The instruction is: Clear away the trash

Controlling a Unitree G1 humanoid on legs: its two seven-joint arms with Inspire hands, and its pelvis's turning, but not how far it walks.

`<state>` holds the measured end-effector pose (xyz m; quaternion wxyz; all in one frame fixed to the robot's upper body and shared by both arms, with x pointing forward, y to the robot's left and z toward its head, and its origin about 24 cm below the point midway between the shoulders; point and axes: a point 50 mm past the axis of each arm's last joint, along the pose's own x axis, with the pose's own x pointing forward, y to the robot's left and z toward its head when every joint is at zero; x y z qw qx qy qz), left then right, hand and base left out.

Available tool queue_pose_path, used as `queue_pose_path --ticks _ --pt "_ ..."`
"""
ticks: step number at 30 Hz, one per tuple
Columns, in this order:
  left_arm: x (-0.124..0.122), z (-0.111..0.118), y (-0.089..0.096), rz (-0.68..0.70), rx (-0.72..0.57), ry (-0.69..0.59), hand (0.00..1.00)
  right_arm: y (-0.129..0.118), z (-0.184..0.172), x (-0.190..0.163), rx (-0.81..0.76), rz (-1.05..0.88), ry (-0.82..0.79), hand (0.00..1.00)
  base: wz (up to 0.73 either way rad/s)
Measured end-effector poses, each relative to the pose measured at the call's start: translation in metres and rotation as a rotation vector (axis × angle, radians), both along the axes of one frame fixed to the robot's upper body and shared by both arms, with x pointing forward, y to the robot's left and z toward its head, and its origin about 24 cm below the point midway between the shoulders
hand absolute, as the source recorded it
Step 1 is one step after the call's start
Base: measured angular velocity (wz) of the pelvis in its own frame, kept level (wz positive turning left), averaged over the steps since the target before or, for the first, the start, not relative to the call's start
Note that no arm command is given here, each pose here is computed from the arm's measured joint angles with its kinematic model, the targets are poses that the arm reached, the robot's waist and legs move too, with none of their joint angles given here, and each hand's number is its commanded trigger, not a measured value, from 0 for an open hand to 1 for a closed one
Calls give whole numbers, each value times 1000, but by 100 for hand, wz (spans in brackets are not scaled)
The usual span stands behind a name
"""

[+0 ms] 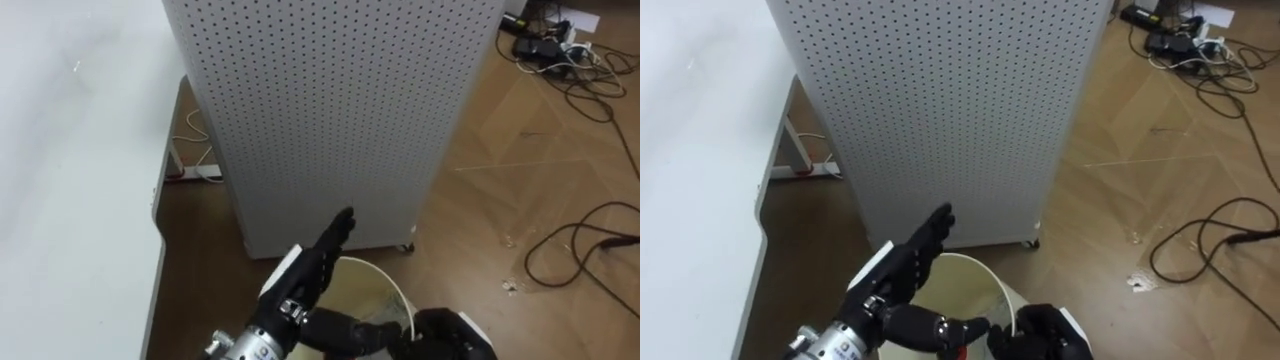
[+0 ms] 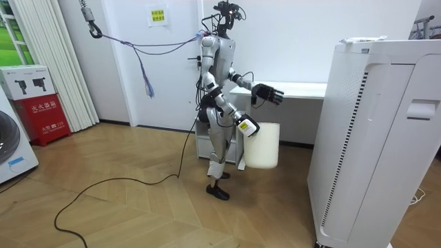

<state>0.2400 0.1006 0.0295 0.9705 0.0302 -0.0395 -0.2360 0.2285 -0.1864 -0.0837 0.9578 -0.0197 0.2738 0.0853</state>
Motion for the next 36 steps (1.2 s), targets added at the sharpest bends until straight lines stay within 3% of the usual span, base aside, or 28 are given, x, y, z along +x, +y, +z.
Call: queue_pose_path --ticks 9,15,28,36 --pt "-6 26 20 171 28 -159 0 -11 1 -27 1 -11 -17 100 -15" --pt "-11 58 26 249 101 -365 0 -8 7 -33 10 -12 -50 100 -3" --pt "-14 87 43 425 237 -604 0 -9 11 -34 18 -28 -72 100 -7" --pt "-15 105 57 523 213 -704 0 -10 5 -43 18 -31 -39 100 -36"
